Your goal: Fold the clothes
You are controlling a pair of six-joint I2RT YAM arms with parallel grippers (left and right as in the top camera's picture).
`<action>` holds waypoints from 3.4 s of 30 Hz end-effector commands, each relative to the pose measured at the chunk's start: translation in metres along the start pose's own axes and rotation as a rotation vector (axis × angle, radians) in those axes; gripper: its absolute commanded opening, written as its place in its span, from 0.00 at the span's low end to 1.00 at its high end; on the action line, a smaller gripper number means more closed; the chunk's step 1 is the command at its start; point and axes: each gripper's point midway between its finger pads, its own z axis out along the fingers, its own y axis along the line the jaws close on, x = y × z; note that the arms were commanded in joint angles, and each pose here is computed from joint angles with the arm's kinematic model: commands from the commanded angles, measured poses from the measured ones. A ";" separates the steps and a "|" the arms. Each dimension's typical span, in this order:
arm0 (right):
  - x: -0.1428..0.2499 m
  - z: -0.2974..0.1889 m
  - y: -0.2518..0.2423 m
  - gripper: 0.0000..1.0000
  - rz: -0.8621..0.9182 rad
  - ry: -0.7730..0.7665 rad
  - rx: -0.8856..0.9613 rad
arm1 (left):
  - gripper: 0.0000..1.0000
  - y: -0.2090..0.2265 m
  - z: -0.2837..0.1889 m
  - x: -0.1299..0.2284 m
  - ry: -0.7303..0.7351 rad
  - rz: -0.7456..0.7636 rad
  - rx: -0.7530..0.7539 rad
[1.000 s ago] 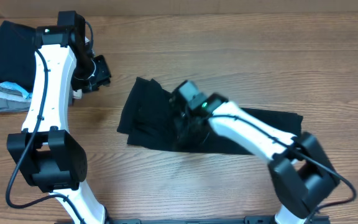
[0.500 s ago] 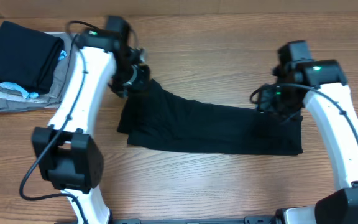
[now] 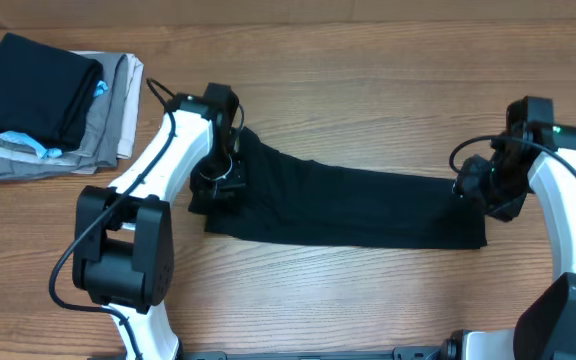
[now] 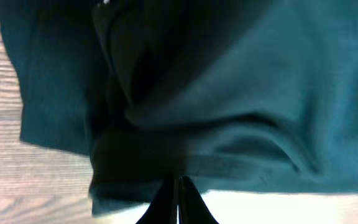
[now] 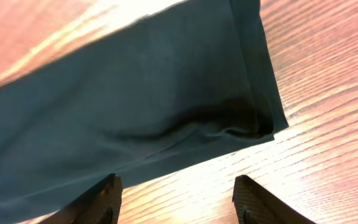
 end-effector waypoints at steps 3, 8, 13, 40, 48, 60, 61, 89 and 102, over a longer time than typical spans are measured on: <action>0.000 0.008 -0.004 0.63 0.000 -0.006 0.005 | 0.04 0.012 0.026 -0.004 -0.031 -0.062 -0.031; -0.001 0.008 -0.004 0.65 -0.001 -0.009 0.004 | 0.05 0.037 0.047 -0.012 -0.109 -0.152 -0.118; -0.003 0.008 -0.003 0.66 -0.002 -0.017 0.002 | 0.04 0.053 0.056 -0.021 -0.147 -0.261 -0.096; 0.011 0.021 0.008 0.67 0.022 0.039 -0.075 | 0.11 0.024 -0.109 -0.100 -0.475 -0.184 0.199; 0.024 0.074 -0.001 0.71 0.049 0.019 -0.047 | 0.49 0.025 -0.207 -0.079 -0.643 -0.158 0.226; 0.026 0.114 -0.008 0.72 0.039 -0.065 -0.067 | 0.67 0.086 -0.199 -0.069 -0.618 -0.293 0.026; 0.027 0.117 -0.009 0.71 0.039 -0.067 -0.068 | 0.68 0.086 -0.199 -0.069 -0.620 -0.293 0.025; 0.040 0.126 -0.002 0.52 -0.266 -0.081 0.030 | 1.00 0.099 -0.197 -0.068 -0.620 -0.367 -0.033; 0.047 0.134 0.003 0.09 -0.261 -0.040 0.006 | 1.00 0.099 -0.196 -0.066 -0.613 -0.366 -0.034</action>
